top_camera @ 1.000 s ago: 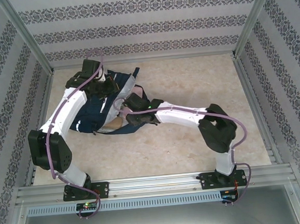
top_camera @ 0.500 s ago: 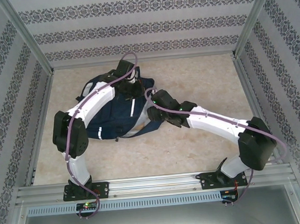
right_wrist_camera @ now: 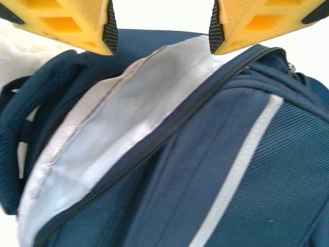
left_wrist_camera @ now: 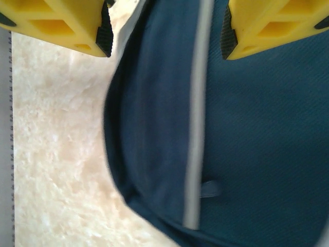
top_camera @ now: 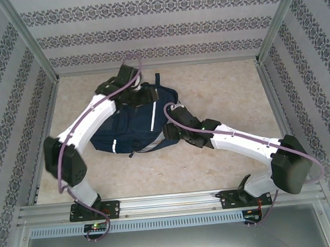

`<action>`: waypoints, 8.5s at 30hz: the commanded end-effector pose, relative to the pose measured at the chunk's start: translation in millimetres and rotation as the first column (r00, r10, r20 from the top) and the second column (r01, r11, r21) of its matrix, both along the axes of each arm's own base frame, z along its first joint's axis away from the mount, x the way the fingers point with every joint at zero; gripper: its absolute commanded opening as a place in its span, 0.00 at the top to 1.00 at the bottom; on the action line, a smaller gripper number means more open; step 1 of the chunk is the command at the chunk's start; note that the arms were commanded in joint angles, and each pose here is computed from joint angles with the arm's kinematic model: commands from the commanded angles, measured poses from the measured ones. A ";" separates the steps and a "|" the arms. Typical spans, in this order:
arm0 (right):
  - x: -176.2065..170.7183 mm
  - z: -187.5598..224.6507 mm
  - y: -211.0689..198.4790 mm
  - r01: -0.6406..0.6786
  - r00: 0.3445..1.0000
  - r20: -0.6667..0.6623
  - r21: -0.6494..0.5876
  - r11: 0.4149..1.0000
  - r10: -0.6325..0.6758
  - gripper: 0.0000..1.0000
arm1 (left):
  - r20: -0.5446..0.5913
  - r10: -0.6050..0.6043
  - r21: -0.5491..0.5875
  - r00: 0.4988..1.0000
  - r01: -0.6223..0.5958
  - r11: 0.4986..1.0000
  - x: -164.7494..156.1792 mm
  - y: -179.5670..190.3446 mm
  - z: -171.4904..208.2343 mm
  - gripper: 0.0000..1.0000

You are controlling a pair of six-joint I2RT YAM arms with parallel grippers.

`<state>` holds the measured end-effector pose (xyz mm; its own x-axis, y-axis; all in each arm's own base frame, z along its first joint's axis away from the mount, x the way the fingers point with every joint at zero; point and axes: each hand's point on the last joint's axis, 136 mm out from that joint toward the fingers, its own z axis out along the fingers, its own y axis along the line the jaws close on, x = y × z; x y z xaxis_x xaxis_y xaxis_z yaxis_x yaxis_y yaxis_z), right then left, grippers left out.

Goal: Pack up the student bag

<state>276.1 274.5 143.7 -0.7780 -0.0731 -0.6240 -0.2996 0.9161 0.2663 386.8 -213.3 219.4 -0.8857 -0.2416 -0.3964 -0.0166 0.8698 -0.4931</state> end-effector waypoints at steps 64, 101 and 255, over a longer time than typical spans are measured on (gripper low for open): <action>-33.8 -118.1 172.4 0.206 0.965 -0.159 -0.037 0.978 -0.210 0.59 | -0.274 0.445 -0.225 0.853 -0.506 0.833 -93.5 115.5 -167.1 1.00; -39.2 -114.1 107.1 0.300 0.938 -0.124 -0.181 0.937 -0.324 1.00 | -0.288 0.517 -0.043 0.806 -0.550 0.834 -100.5 144.1 -177.1 1.00; 49.8 -51.7 14.8 -0.027 0.999 -0.044 -0.170 0.985 0.019 1.00 | -0.270 0.652 -0.051 0.708 -0.687 0.725 -159.6 141.9 -81.8 1.00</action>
